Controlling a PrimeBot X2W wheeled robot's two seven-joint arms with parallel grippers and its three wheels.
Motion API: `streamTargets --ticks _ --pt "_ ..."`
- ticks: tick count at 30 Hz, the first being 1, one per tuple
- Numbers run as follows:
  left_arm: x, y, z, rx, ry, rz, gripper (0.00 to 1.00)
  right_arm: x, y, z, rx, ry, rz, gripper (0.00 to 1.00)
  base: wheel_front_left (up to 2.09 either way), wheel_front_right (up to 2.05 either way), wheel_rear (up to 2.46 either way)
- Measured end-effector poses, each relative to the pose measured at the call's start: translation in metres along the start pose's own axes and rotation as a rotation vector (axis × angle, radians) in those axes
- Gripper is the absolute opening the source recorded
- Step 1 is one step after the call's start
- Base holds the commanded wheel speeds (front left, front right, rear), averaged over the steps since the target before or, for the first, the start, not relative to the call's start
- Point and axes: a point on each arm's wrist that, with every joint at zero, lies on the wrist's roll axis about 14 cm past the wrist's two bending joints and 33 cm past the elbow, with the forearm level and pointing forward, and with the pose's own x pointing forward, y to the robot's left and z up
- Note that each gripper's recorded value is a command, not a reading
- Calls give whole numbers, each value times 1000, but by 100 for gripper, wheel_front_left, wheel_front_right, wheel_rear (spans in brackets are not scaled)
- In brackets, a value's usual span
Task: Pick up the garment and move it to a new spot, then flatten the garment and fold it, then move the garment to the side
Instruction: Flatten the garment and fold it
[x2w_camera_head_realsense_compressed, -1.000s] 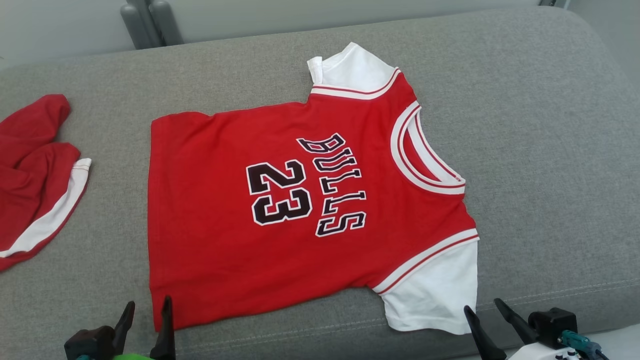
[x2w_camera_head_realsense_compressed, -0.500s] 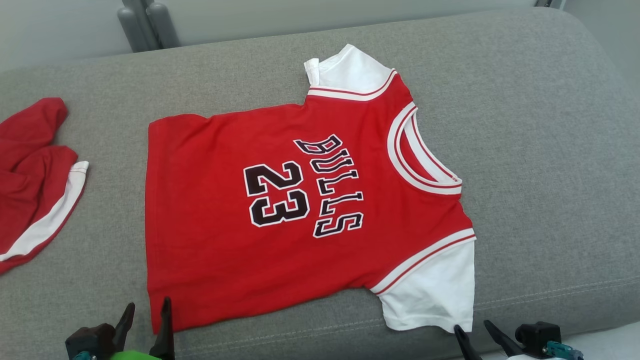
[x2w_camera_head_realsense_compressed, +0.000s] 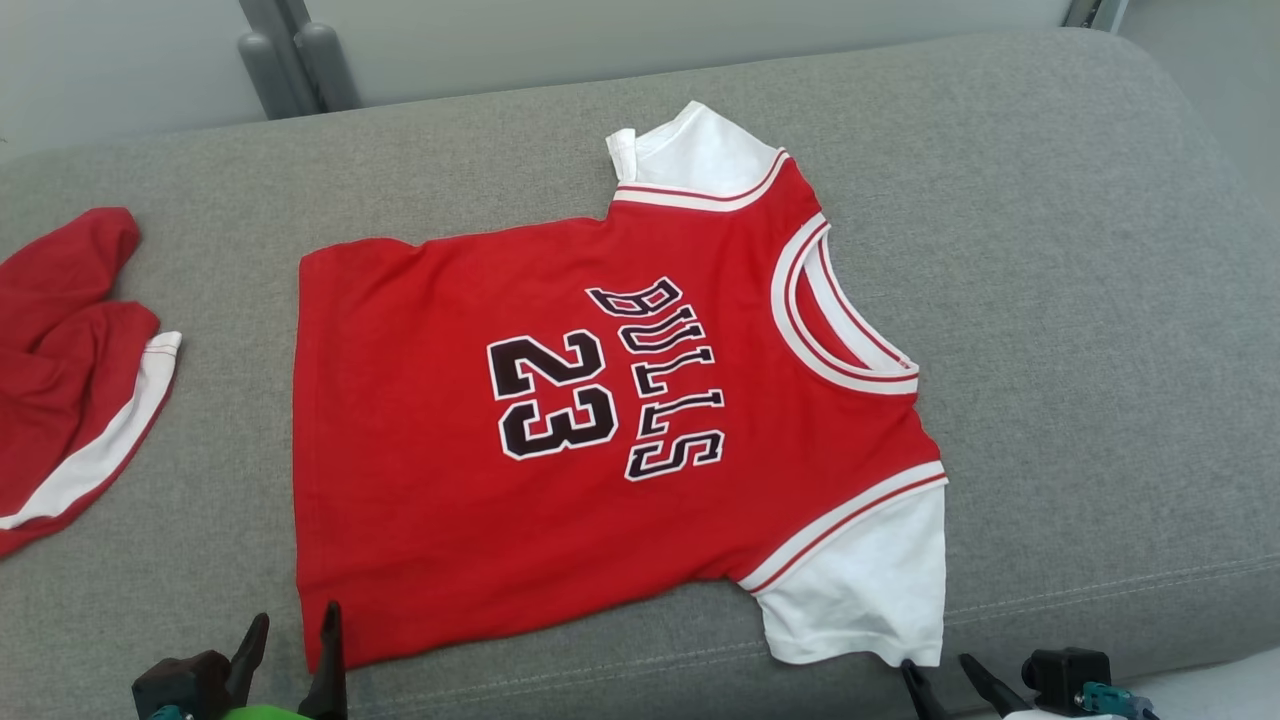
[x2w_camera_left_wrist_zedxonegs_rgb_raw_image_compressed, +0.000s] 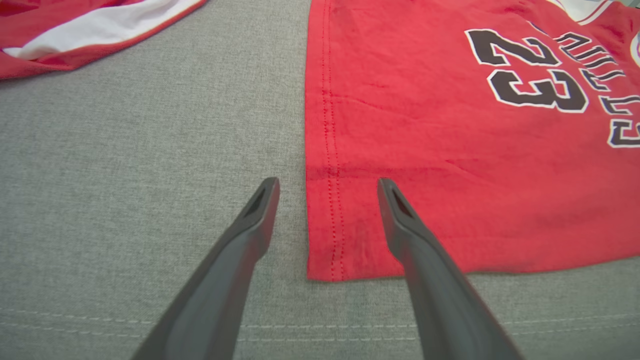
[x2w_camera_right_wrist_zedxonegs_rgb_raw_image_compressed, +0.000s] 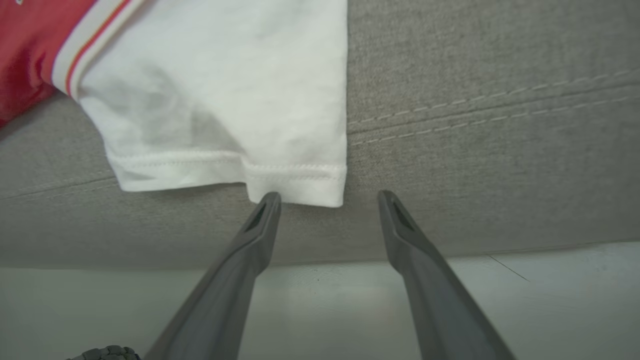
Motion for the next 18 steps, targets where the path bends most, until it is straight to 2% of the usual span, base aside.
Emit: streamTargets --ticks 16,18 --pt "5 -3 3 -1 -10 -11 100 11 -2 6 30 -1 -9 100 0 0 0" --pt "5 -3 3 0 -10 -12 100 12 -2 4 34 6 -9 91 0 0 0"
